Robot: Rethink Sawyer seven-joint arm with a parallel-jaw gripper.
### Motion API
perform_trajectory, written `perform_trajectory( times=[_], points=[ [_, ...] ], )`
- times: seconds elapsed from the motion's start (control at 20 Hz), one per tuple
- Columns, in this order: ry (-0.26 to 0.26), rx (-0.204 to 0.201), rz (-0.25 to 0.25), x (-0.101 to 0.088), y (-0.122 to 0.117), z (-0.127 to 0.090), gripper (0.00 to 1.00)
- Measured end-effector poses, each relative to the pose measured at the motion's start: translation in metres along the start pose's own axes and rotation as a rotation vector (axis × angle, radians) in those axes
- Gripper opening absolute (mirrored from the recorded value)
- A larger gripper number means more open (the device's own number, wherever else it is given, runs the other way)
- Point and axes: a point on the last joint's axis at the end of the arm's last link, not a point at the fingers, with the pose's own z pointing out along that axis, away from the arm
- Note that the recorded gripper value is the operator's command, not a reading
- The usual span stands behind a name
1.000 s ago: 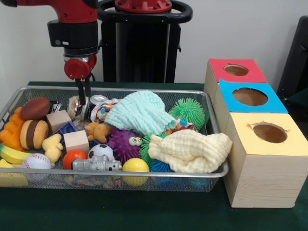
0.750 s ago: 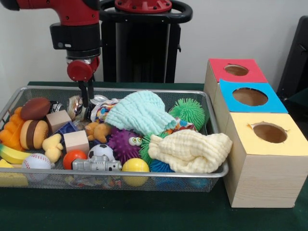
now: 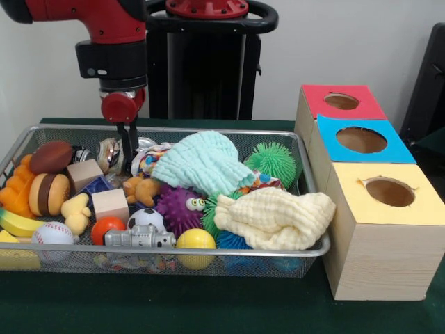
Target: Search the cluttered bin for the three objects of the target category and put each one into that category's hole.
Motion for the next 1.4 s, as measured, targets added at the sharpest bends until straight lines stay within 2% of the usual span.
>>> perform_trajectory(
  times=[0.5, 0.9, 1.1, 1.2, 1.4],
  points=[
    [-0.001, 0.033, 0.01, 0.007, -0.015, 0.001, 1.0],
    [-0.018, 0.039, 0.018, 0.005, -0.023, 0.015, 1.0],
    [-0.022, 0.037, -0.015, -0.007, -0.023, 0.023, 1.0],
    [-0.022, 0.036, -0.061, -0.02, -0.021, 0.029, 1.0],
    [-0.022, 0.038, -0.096, -0.03, -0.021, 0.033, 1.0]
  ],
)
